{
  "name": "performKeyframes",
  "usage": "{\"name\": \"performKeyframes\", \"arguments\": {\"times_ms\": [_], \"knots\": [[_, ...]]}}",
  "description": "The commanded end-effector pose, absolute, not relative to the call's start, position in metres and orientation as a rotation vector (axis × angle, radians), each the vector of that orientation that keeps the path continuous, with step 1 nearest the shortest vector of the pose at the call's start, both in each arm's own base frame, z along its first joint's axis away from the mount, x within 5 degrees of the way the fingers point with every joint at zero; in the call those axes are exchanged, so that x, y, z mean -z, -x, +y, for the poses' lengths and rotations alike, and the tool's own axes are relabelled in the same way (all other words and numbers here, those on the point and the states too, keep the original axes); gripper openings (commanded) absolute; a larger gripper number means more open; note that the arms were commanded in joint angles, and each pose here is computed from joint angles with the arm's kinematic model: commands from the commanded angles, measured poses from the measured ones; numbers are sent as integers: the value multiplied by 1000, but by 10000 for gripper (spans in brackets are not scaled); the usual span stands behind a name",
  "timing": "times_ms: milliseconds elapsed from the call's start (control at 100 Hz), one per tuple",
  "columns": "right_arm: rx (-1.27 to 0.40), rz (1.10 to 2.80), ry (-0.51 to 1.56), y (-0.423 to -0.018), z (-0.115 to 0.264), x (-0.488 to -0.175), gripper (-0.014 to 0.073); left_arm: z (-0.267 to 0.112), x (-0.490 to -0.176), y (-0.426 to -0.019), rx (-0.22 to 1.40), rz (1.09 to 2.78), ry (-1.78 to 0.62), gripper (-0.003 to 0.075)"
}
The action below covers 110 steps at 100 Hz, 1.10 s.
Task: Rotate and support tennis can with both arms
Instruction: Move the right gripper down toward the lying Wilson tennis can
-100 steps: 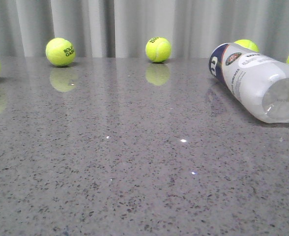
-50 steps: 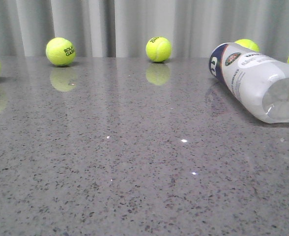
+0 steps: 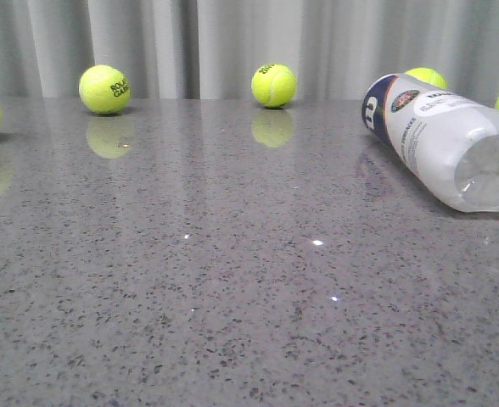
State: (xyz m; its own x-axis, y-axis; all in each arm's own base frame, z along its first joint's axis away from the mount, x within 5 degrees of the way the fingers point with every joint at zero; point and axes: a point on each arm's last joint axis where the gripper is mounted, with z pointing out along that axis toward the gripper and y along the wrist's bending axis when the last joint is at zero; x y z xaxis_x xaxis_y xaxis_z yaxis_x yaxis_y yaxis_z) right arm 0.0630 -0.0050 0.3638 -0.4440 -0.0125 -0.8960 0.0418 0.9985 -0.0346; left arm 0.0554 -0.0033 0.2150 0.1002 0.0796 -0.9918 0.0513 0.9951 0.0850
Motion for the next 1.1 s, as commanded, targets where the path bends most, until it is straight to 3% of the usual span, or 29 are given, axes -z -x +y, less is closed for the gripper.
{"name": "performKeyframes", "arguments": {"times_ms": [0,220,310,430,530,580,830,1090], "knots": [[76,2049,-29,-78,-6,-390,-67,-4,-207,-54,-10,1406,-96,-21],[79,2133,-28,-107,-6,-394,-62,-4,-207,-54,-10,1406,-96,-21],[82,2196,-29,-112,-6,-388,7,-4,-207,-54,-10,1406,-96,-21],[85,2269,-32,-114,-6,-382,259,-4,-207,-54,-10,1406,-96,-21],[86,2294,-34,-113,-7,-380,566,-4,-207,-54,-10,1406,-96,-21],[86,2296,-34,-113,-7,-380,675,-4,-207,-54,-10,1406,-96,-21],[-41,2262,27,-123,4,-382,636,-4,-207,-54,-10,1406,-96,-21],[-215,2294,160,-189,29,-385,636,-4,-207,-54,-10,1406,-96,-21]]}}
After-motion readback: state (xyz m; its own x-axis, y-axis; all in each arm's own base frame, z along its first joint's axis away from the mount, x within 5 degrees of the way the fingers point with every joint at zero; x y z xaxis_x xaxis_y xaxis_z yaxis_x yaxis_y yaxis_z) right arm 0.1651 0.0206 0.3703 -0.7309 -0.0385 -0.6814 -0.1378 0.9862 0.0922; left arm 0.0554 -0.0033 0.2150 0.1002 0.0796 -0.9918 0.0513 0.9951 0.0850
